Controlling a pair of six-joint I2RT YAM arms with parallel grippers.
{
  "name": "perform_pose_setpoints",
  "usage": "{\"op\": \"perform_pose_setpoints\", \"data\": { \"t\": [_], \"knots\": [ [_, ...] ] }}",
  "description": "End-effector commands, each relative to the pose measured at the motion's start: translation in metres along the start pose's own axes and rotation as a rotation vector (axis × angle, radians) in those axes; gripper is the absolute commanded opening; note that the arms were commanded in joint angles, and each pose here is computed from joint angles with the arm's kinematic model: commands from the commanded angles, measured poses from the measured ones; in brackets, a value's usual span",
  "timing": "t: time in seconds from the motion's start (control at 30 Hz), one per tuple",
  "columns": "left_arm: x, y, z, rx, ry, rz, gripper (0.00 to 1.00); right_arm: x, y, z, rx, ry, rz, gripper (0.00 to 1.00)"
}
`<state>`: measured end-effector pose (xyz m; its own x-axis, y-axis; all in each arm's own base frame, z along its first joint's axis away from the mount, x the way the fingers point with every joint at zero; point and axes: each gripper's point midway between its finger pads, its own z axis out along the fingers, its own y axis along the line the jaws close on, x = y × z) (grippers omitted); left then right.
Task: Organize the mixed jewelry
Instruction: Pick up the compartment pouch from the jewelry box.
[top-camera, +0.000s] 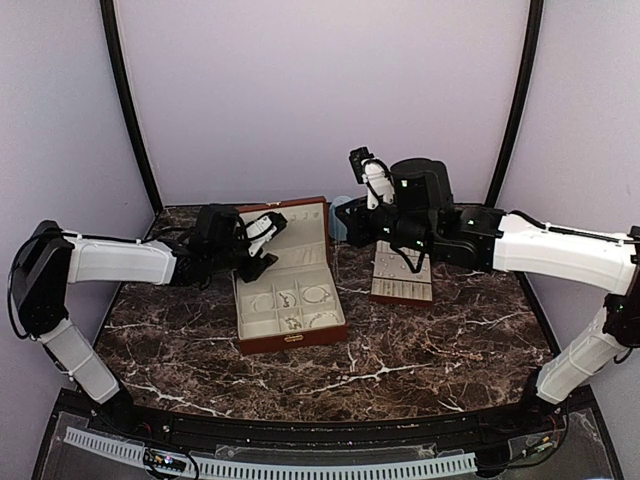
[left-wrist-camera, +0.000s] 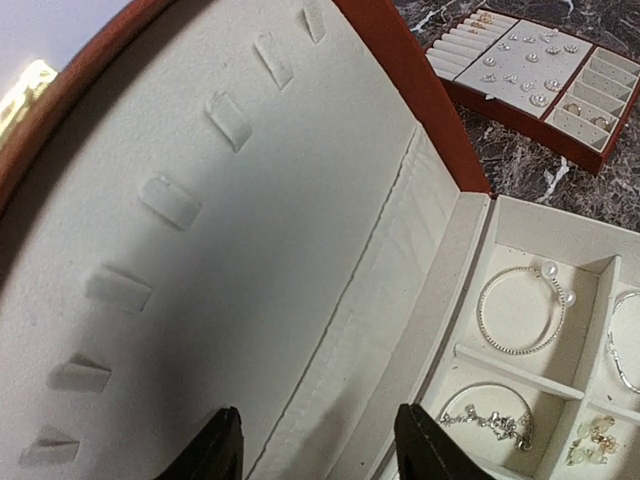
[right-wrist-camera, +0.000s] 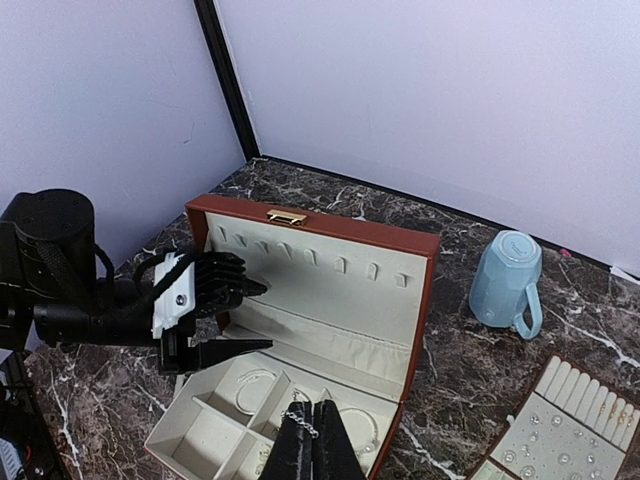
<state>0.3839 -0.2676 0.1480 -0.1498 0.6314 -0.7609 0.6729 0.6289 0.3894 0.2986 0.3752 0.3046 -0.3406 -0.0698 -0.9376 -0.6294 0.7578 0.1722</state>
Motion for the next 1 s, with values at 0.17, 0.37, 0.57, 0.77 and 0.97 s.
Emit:
{"op": "perform_pose_setpoints", "data": {
  "t": [0.17,0.37,0.57,0.77,0.97],
  "knots": [
    [0.022,-0.004,0.027,-0.026,0.021,0.059,0.55,-0.019,0.008,-0.01,-0.034,-0.06,0.018,0.0],
    [0.043,-0.015,0.032,-0.005,0.065,0.039,0.51,-0.018,0.005,-0.015,-0.031,-0.066,0.037,0.0],
    [0.05,-0.018,0.03,0.001,0.076,0.028,0.34,-0.019,0.005,-0.016,-0.035,-0.069,0.039,0.0],
    [0.052,-0.017,0.031,-0.008,0.083,0.027,0.15,-0.02,0.005,-0.018,-0.033,-0.073,0.04,0.0],
    [0.049,-0.029,0.029,0.047,0.064,0.043,0.0,-0.02,0.003,-0.021,-0.031,-0.076,0.051,0.0]
  ]
}}
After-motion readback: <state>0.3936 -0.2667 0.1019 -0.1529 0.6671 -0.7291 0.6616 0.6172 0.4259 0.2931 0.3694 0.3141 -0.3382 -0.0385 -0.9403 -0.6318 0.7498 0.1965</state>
